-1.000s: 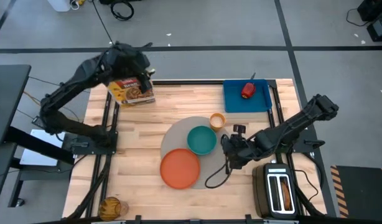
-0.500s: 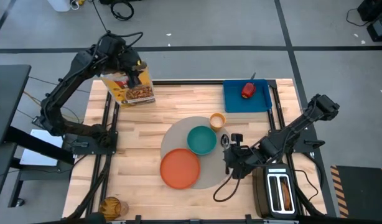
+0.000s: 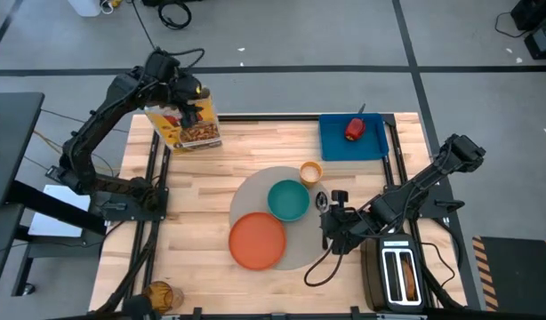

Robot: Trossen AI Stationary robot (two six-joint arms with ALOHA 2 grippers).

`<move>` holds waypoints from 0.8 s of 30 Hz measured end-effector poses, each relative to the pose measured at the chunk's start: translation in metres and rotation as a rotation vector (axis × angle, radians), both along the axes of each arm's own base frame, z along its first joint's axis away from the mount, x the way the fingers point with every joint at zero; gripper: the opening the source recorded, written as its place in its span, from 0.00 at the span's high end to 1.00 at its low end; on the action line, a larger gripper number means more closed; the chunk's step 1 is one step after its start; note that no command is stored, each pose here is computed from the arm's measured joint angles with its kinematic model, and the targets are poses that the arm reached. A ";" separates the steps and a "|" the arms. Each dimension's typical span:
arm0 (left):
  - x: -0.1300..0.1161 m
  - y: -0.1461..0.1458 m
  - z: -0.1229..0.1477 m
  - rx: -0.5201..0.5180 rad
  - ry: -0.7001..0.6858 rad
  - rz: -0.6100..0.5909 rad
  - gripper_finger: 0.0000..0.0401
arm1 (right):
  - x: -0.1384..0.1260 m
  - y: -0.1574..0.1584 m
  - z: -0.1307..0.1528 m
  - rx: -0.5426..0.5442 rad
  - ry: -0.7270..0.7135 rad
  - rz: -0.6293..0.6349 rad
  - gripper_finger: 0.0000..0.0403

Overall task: Arrange a breakfast setting
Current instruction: Pour the cereal from the cereal box into a bowl

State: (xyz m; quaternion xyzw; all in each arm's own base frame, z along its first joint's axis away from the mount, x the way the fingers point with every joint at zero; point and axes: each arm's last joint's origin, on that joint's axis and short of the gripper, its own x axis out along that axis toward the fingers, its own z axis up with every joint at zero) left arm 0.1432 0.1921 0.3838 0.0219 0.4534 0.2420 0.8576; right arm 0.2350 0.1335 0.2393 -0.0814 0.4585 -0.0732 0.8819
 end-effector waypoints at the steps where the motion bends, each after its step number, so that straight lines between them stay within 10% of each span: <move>1: 0.000 0.001 -0.006 -0.013 0.015 0.002 0.49 | 0.000 0.000 0.000 0.000 0.000 0.001 0.61; 9: 0.001 0.005 -0.042 -0.045 0.086 0.045 0.54 | 0.002 -0.001 0.001 -0.067 -0.004 0.056 0.61; 19: 0.006 -0.001 -0.047 -0.035 0.082 0.018 0.95 | 0.005 0.000 0.002 -0.115 -0.007 0.142 0.61; 24: 0.006 -0.008 -0.036 -0.043 0.050 0.049 0.98 | 0.007 -0.001 0.006 -0.139 -0.017 0.151 0.61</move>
